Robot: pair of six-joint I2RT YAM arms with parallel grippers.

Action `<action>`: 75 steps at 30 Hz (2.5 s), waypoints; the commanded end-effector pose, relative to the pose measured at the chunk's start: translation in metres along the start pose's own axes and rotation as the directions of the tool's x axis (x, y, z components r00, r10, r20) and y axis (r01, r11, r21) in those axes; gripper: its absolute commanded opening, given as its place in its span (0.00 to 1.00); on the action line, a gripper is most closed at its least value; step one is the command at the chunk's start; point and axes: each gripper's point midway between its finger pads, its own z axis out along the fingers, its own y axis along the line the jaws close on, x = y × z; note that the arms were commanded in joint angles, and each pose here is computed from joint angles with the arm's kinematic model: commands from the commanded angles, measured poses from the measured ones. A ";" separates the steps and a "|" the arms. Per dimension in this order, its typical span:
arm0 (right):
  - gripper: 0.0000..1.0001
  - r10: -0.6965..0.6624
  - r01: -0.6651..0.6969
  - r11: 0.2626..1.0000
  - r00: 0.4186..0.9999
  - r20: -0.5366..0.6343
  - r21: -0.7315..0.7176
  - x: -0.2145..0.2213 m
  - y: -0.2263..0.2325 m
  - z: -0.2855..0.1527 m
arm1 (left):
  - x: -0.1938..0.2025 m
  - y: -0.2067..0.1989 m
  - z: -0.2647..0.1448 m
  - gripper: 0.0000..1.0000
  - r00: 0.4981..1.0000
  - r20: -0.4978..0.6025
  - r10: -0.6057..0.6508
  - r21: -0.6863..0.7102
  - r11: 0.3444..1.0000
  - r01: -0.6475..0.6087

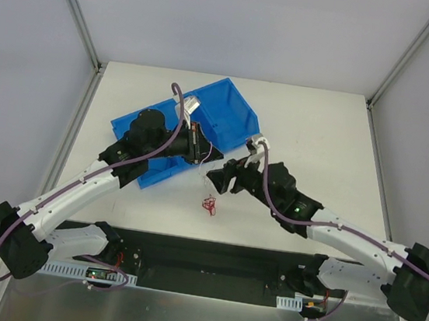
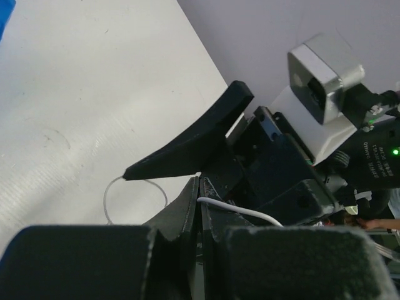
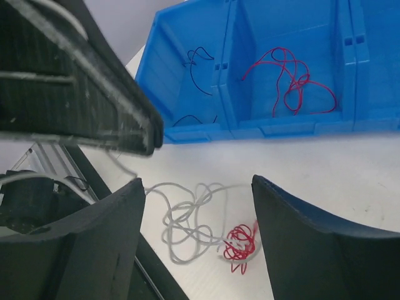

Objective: Untangle the cables

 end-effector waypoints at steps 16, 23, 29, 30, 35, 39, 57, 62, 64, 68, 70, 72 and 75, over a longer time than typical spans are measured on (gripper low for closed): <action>0.23 0.212 -0.161 0.907 0.973 -0.093 0.389 0.096 -0.097 0.041 | -0.067 -0.093 -0.025 0.00 0.971 0.172 0.164 0.221 0.954 -0.200; 0.41 0.283 -0.258 0.920 0.958 -0.045 0.294 0.083 -0.112 0.026 | -0.086 -0.116 -0.040 0.00 0.952 0.230 0.203 0.227 0.940 -0.255; 0.66 0.099 -0.101 0.983 0.995 0.017 0.156 0.041 -0.084 -0.012 | -0.093 -0.132 -0.044 0.00 0.957 0.228 0.176 0.265 0.935 -0.236; 0.70 0.083 -0.084 0.993 0.996 0.025 0.079 0.034 -0.067 -0.019 | -0.093 -0.132 -0.044 0.00 0.958 0.226 0.174 0.267 0.935 -0.233; 0.73 0.029 -0.021 0.992 0.998 0.064 -0.128 0.018 -0.001 -0.033 | -0.090 -0.127 -0.037 0.00 0.968 0.206 0.146 0.274 0.941 -0.200; 0.72 0.024 -0.015 0.997 0.994 0.109 -0.079 0.011 0.005 -0.023 | -0.089 -0.130 -0.034 0.00 0.974 0.191 0.122 0.300 0.937 -0.176; 0.52 0.349 -0.310 0.777 0.936 0.034 0.549 0.119 -0.134 0.026 | -0.136 -0.204 -0.070 0.00 0.917 0.353 0.184 0.400 0.857 -0.326; 0.48 0.436 -0.413 0.736 0.895 0.092 0.536 0.119 -0.159 0.018 | -0.168 -0.229 -0.097 0.00 0.825 0.490 0.281 0.302 0.833 -0.463; 0.48 0.416 -0.404 0.733 0.903 0.108 0.548 0.114 -0.163 0.013 | -0.166 -0.224 -0.094 0.00 0.831 0.479 0.284 0.293 0.840 -0.456; 0.47 0.426 -0.449 0.683 0.886 0.185 0.577 0.104 -0.180 -0.004 | -0.154 -0.206 -0.081 0.00 0.864 0.426 0.270 0.290 0.863 -0.413; 0.49 0.403 -0.433 0.698 0.896 0.187 0.570 0.095 -0.181 -0.008 | -0.146 -0.193 -0.074 0.00 0.877 0.400 0.266 0.277 0.877 -0.392; 0.53 0.364 -0.393 0.738 0.916 0.165 0.549 0.085 -0.174 -0.011 | -0.137 -0.177 -0.066 0.00 0.891 0.370 0.264 0.253 0.894 -0.371; 0.63 0.286 -0.310 0.817 0.950 0.124 0.487 0.067 -0.158 -0.019 | -0.124 -0.151 -0.059 0.00 0.905 0.340 0.257 0.202 0.920 -0.337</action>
